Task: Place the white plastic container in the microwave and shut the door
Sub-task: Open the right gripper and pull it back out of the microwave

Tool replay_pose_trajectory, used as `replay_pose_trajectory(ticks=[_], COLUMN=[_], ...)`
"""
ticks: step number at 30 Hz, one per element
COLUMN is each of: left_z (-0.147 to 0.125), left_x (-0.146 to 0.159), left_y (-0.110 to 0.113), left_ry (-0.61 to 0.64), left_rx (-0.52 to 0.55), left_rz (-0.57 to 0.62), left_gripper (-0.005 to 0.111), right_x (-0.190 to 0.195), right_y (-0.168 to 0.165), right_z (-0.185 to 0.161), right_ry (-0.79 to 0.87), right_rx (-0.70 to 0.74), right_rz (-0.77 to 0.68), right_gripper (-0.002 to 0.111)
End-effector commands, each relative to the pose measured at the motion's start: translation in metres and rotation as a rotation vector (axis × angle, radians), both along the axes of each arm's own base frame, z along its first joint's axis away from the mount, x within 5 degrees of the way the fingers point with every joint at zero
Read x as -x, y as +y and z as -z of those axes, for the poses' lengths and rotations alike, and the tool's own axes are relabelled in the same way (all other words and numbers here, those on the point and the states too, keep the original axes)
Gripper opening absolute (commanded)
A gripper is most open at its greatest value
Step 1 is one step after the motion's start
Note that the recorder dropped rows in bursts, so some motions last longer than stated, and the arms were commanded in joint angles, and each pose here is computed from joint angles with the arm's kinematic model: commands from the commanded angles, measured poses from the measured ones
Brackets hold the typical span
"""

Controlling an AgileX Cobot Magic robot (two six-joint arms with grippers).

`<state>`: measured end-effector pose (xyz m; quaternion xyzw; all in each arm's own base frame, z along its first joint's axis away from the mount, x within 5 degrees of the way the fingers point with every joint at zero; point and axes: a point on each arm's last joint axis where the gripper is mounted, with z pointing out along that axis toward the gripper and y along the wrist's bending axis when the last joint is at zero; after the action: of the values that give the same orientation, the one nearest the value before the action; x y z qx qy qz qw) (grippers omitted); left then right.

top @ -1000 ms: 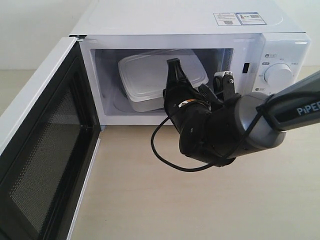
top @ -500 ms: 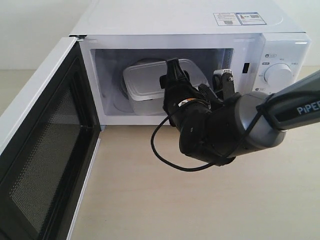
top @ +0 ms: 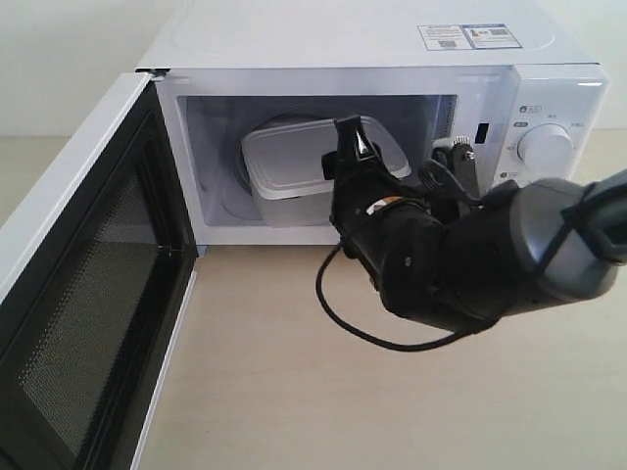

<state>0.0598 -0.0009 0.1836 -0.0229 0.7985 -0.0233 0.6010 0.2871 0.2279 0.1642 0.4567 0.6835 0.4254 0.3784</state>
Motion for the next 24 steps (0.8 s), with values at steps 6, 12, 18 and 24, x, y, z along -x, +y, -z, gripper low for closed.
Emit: replay_pose_trajectory(ticks=[6, 12, 18, 24], left_z=[0.000, 0.000, 0.000, 0.000], left_x=[0.000, 0.000, 0.000, 0.000], left_y=[0.000, 0.000, 0.000, 0.000], left_ry=[-0.007, -0.007, -0.007, -0.007], left_rx=[-0.003, -0.003, -0.003, -0.003], left_rz=[-0.006, -0.006, -0.006, -0.006], left_gripper=[0.004, 0.004, 0.004, 0.004], right_x=[0.043, 0.073, 0.102, 0.120], right_y=[-0.027, -0.044, -0.043, -0.046], right_z=[-0.002, -0.006, -0.023, -0.049], right_ry=[-0.052, -0.106, -0.266, -0.531], right_rx=[0.181, 0.291, 0.537, 0.838], right_rz=[-0.227, -0.383, -0.736, -0.973], right_gripper=[0.062, 0.055, 0.000, 0.011])
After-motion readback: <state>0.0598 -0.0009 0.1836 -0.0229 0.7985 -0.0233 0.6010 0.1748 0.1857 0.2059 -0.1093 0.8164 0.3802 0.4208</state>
